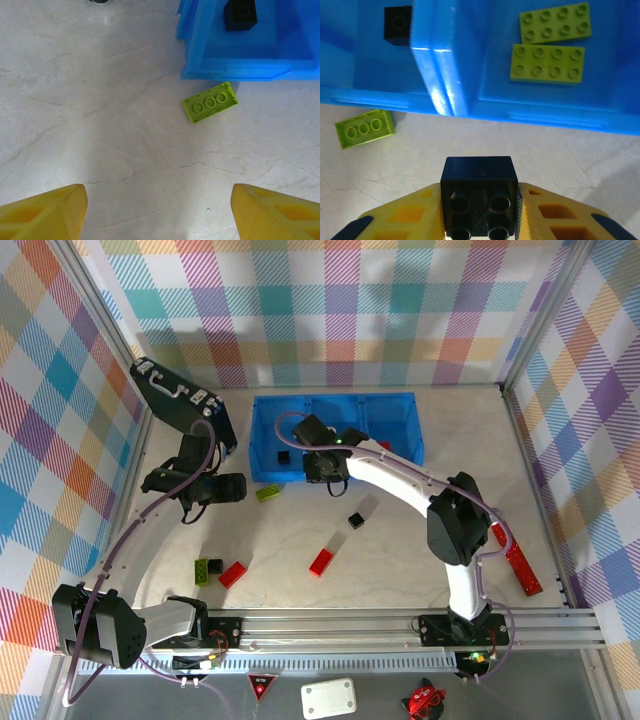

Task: Sort the legos into containers by color
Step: Place the lego in the container.

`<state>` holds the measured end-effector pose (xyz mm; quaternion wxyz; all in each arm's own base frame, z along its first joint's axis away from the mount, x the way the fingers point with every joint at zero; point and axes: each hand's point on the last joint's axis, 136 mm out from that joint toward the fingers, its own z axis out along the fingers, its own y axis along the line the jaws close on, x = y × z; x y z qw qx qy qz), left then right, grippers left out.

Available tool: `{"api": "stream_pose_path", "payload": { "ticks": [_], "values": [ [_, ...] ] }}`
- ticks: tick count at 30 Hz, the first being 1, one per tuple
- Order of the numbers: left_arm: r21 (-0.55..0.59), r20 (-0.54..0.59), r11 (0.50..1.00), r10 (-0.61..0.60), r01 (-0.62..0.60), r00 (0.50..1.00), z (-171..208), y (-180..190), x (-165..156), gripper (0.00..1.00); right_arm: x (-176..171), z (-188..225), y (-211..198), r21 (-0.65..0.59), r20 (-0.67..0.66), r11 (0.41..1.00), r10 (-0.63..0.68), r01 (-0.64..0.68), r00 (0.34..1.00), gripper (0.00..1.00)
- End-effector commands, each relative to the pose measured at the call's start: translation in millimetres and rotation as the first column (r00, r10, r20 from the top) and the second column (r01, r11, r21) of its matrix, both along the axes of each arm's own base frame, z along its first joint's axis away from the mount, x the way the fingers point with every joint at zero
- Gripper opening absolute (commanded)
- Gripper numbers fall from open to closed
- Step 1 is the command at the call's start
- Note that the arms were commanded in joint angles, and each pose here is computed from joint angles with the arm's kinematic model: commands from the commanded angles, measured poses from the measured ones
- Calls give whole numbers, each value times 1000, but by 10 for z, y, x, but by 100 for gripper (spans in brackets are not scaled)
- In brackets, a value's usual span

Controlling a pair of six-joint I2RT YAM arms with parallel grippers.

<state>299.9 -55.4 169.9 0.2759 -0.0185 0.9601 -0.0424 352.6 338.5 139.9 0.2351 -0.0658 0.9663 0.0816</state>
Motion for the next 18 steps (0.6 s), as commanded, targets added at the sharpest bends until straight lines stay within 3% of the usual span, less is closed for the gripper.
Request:
{"api": "stream_pose_path", "payload": {
  "ticks": [1, 18],
  "values": [
    [12, 7, 1000, 17, -17, 1000, 3, 81, 0, 76, 97, 53, 199, -11, 64, 999, 31, -30, 997, 35],
    [25, 22, 999, 32, -32, 999, 35, 127, -28, 76, 390, -122, 666, -6, 108, 1000, 13, -12, 994, 35]
  ]
}}
